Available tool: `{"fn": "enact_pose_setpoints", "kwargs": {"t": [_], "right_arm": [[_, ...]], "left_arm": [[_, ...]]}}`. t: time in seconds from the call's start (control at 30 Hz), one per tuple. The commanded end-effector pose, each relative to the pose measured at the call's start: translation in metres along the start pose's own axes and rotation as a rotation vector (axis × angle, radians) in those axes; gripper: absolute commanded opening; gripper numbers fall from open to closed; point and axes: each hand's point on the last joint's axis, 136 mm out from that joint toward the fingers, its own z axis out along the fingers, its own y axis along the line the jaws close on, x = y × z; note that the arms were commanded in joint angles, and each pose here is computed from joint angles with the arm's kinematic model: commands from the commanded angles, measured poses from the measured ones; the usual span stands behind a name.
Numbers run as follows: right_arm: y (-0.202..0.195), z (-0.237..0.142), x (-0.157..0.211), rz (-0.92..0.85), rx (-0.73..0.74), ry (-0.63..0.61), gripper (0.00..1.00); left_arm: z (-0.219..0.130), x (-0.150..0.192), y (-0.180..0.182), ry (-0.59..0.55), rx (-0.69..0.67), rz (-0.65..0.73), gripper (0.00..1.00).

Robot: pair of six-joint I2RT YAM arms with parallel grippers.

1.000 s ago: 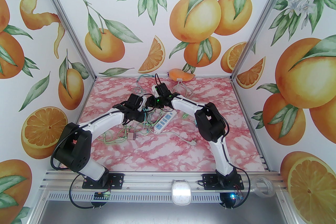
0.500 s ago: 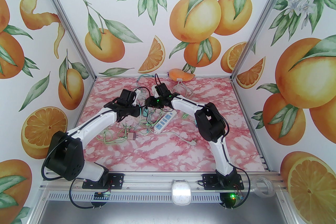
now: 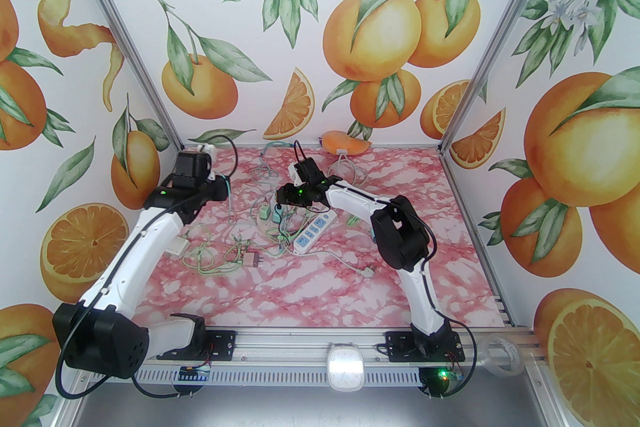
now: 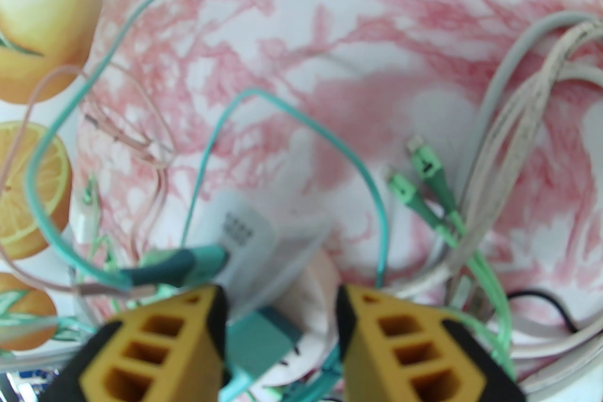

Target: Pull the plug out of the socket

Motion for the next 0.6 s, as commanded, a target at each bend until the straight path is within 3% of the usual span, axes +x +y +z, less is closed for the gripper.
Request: {"fn": "enact_pose_setpoints", "kwargs": {"t": [0.0,0.37,0.47,0.57], "right_arm": [[-0.060,0.021,0.052,0.053,0.189,0.161,0.44],[-0.060,0.020,0.052,0.058,0.183,0.157,0.45],[-0.060,0.019,0.052,0.060,0.183,0.152,0.45],[-0.060,0.019,0.051,0.061,0.182,0.151,0.45]], "left_arm": [[-0.023,-0.019,0.022,-0.038,-0.067,-0.047,0.31],[-0.069,-0.056,0.125,-0.147,-0.384,-0.226,0.28],[-0.075,-0.064,0.134,-0.170,-0.399,-0.221,0.30],[-0.057,-0.057,0.126,-0.128,-0.343,-0.227,0.31]]}}
